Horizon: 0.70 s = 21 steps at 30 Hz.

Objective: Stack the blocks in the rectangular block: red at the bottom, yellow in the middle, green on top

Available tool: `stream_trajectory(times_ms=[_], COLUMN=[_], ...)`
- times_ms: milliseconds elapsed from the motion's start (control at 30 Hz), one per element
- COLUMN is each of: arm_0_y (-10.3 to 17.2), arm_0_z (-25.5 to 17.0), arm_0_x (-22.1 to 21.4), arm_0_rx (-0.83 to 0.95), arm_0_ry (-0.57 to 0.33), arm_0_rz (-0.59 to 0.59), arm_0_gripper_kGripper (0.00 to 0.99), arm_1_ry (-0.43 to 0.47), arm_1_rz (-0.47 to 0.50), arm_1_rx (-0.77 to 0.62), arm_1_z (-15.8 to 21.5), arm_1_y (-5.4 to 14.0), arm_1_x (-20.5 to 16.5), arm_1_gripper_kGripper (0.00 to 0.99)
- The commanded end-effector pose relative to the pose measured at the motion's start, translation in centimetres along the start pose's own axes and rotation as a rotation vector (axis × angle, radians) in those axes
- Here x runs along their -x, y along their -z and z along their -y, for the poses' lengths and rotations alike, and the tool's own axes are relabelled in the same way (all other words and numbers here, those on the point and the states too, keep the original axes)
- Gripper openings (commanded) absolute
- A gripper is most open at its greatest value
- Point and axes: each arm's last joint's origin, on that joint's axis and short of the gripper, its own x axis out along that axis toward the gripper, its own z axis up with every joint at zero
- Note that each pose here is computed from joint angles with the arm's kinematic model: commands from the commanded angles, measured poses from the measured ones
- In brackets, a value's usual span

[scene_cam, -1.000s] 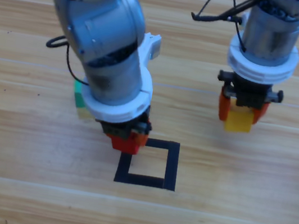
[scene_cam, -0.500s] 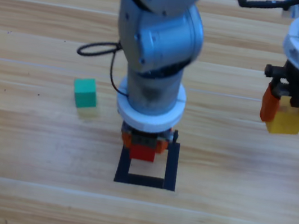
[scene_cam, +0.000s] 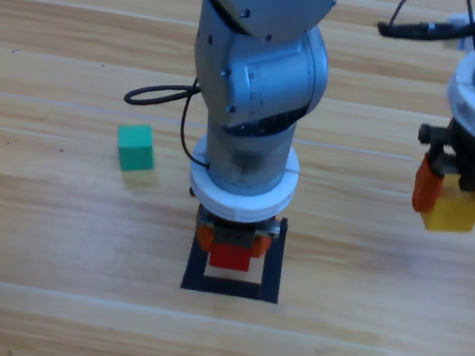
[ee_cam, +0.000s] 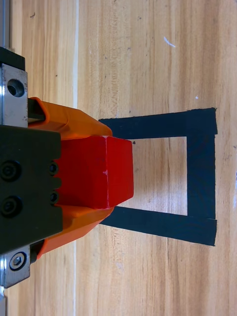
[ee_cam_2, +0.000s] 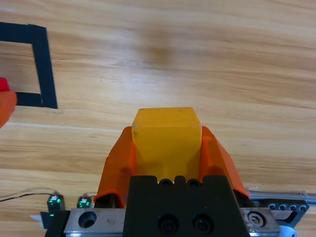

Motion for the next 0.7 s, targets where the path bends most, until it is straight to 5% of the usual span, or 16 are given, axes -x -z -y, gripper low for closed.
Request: stream_trajectory(times_ms=[33,700], arm_0_y=[0.7,0.5], arm_0_z=[1.3,2.0], arm_0_x=[-2.0,-3.6], arm_0_rx=[-0.006,-0.025], arm_0_ry=[-0.024,-0.025], arm_0_rz=[-0.027,-0.028], arm_0_gripper_kGripper=[0.083,0.083], arm_1_ry=[-0.039,-0.054], arm_1_rz=[0.044,0.067], arm_1_rx=[-0.020,-0.017], arm_1_z=[1.5,1.2], arm_1_y=[0.8,0.5], arm_1_x=[0.7,-0.7], arm_1_gripper_kGripper=[0.066,0.066])
